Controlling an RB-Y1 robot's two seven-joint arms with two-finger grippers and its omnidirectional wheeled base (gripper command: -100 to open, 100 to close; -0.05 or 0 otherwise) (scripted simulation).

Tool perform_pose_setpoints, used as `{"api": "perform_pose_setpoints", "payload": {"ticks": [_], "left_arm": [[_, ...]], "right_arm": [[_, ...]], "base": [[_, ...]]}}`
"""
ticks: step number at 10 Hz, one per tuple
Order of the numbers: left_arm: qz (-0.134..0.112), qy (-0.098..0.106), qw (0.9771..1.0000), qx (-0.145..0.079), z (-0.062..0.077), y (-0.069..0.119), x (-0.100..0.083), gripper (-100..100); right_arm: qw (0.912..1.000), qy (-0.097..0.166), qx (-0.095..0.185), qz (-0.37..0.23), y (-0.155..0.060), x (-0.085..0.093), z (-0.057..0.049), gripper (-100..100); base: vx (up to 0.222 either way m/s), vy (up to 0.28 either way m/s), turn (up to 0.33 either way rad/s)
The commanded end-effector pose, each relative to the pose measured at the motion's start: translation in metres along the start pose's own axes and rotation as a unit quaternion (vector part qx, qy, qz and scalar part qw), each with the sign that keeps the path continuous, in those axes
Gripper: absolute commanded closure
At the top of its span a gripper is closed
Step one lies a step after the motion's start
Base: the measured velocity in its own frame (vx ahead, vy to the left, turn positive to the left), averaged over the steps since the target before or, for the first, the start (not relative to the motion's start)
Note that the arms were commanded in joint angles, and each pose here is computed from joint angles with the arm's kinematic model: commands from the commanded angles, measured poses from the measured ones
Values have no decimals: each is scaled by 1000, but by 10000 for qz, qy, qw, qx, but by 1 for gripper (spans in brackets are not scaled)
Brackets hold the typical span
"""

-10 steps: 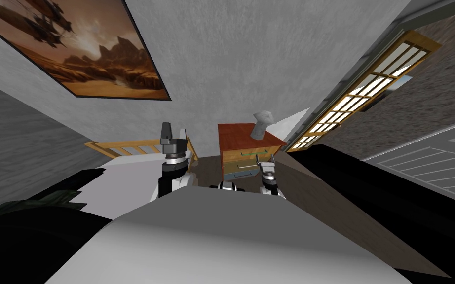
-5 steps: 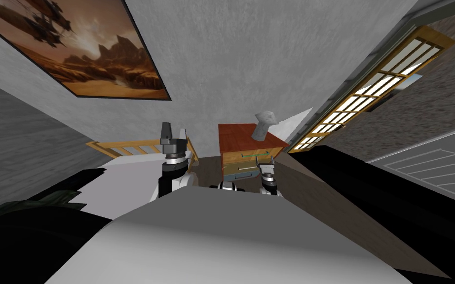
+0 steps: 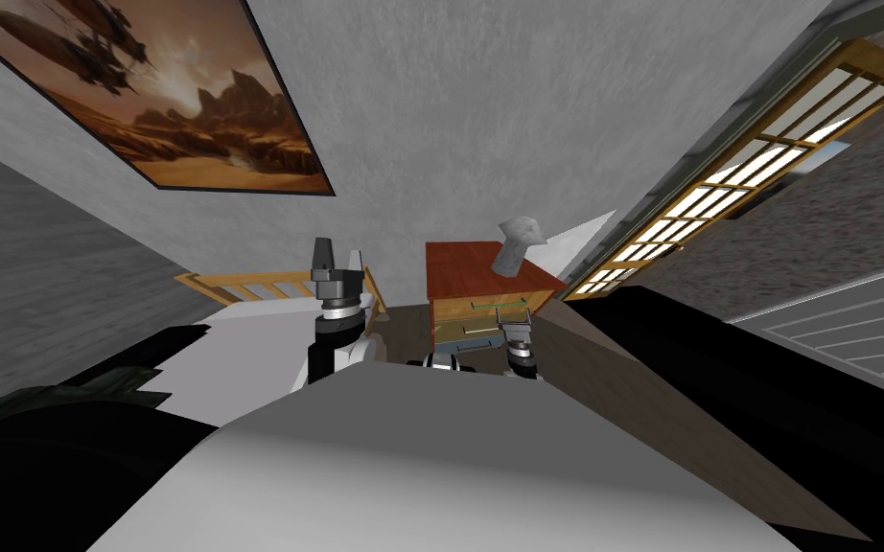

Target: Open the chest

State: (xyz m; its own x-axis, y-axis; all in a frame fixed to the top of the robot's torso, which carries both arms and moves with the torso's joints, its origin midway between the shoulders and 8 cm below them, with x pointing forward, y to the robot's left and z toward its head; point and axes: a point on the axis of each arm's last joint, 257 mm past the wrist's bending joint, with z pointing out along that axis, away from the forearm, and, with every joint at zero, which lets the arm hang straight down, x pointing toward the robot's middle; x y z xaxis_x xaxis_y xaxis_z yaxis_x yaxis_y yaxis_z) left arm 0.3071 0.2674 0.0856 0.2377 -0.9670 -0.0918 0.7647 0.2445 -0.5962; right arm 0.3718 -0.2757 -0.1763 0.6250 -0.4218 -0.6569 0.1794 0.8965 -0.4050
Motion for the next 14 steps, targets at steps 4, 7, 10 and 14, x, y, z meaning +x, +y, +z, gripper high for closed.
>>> {"api": "perform_pose_setpoints", "payload": {"ticks": [4,7,10,14], "left_arm": [[0,0,10000,0,0,0,0,0],[0,0,10000,0,0,0,0,0],[0,0,10000,0,0,0,0,0],[0,0,10000,0,0,0,0,0]], "right_arm": [[9975,121,-45,-696,5,11,-22,-100],[9939,179,-72,-1084,8,15,-32,-100],[9889,236,-103,-1461,11,19,-43,-100],[9789,347,-162,-2009,16,24,-63,-100]], "base": [[36,-10,45],[45,-17,48],[28,-10,35],[40,-24,57]]}}
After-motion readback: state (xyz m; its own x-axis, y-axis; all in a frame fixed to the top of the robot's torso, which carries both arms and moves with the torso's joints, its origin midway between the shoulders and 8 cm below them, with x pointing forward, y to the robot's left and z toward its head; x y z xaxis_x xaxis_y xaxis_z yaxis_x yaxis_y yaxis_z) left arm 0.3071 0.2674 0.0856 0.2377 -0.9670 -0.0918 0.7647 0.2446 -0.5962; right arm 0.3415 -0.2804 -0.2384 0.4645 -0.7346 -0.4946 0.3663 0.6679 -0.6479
